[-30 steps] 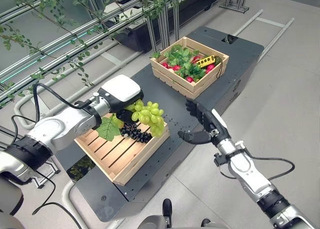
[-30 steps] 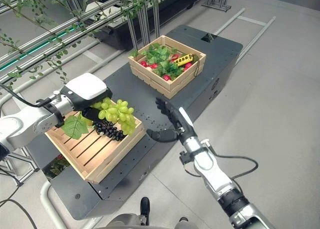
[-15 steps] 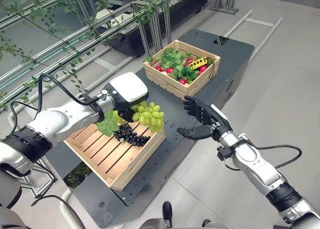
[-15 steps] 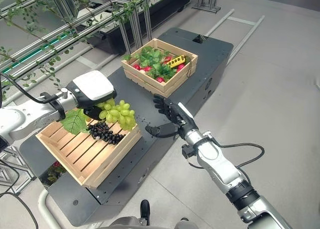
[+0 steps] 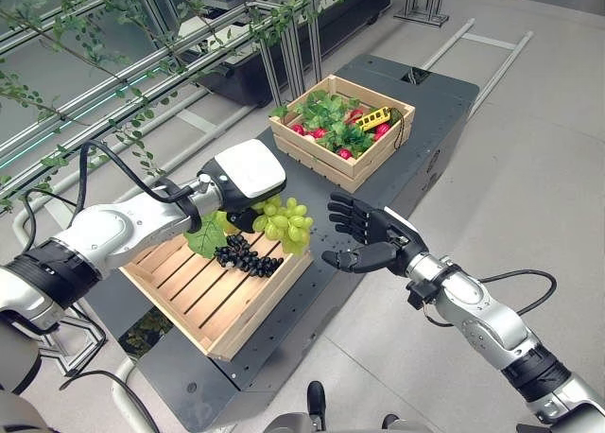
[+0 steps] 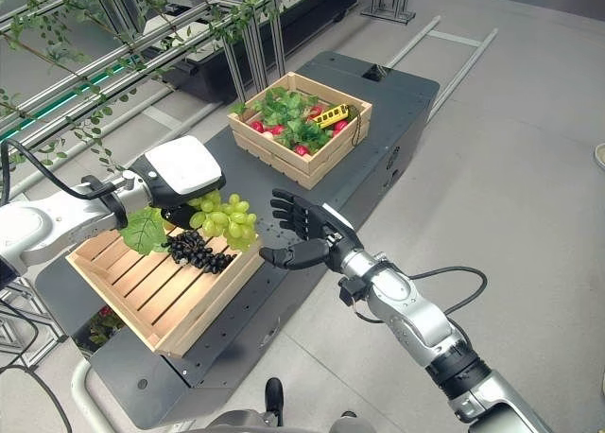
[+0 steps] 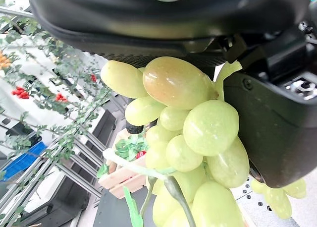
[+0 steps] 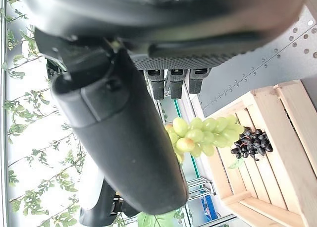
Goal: Pick up the fruits from the basket on one side to the basket on the other side
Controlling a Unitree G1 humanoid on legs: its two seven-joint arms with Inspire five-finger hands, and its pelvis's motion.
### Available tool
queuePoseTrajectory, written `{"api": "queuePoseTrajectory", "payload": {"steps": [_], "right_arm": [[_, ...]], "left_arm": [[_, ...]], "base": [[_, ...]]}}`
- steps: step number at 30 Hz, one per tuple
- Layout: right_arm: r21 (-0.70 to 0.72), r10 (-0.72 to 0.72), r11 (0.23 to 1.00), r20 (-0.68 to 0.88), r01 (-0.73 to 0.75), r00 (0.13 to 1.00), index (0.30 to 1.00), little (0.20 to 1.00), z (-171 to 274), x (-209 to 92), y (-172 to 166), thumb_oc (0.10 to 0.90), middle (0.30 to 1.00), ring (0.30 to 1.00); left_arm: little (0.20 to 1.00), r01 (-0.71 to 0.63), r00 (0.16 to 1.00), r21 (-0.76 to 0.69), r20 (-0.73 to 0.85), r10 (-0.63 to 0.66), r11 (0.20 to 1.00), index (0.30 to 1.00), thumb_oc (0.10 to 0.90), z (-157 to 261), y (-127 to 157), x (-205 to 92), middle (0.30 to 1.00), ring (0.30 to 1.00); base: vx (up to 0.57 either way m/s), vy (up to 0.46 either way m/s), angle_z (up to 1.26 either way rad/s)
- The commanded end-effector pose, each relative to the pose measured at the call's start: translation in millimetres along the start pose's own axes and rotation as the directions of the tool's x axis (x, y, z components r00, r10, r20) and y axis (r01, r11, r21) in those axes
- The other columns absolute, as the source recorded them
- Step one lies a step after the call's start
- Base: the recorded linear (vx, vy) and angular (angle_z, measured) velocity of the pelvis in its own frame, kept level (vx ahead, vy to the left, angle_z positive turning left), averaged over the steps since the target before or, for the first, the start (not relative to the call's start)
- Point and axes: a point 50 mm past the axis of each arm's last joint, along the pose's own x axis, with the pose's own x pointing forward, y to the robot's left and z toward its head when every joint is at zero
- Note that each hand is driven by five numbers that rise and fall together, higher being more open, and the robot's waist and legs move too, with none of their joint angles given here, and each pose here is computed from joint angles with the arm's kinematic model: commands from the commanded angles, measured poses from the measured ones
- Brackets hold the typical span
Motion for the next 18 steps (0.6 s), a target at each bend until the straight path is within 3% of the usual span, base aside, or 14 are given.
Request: {"api": "queuePoseTrajectory", "payload": {"steps": [1, 18], "right_arm": [[-0.031, 0.158, 0.987, 0.210, -0.155, 0.965, 0.900, 0.900, 48.7, 7.0, 19.6, 0.800, 0.900, 0.900], [0.094, 0.312, 0.942, 0.104, -0.322, 0.944, 0.900, 0.900, 43.5, 36.1, 49.8, 0.800, 0.900, 0.900]], "left_arm": [[0.300, -0.136, 0.982, 0.123, -0.116, 0.150, 0.983, 0.300, 0.400, -40.1, 43.8, 4.4, 0.300, 0.300], [0.300, -0.199, 0.978, 0.178, 0.099, 0.184, 0.964, 0.300, 0.400, 4.9, 63.4, 37.3, 0.300, 0.300]], "base": [[0.00, 0.000, 0.00], [0.00, -0.003, 0.01]]}}
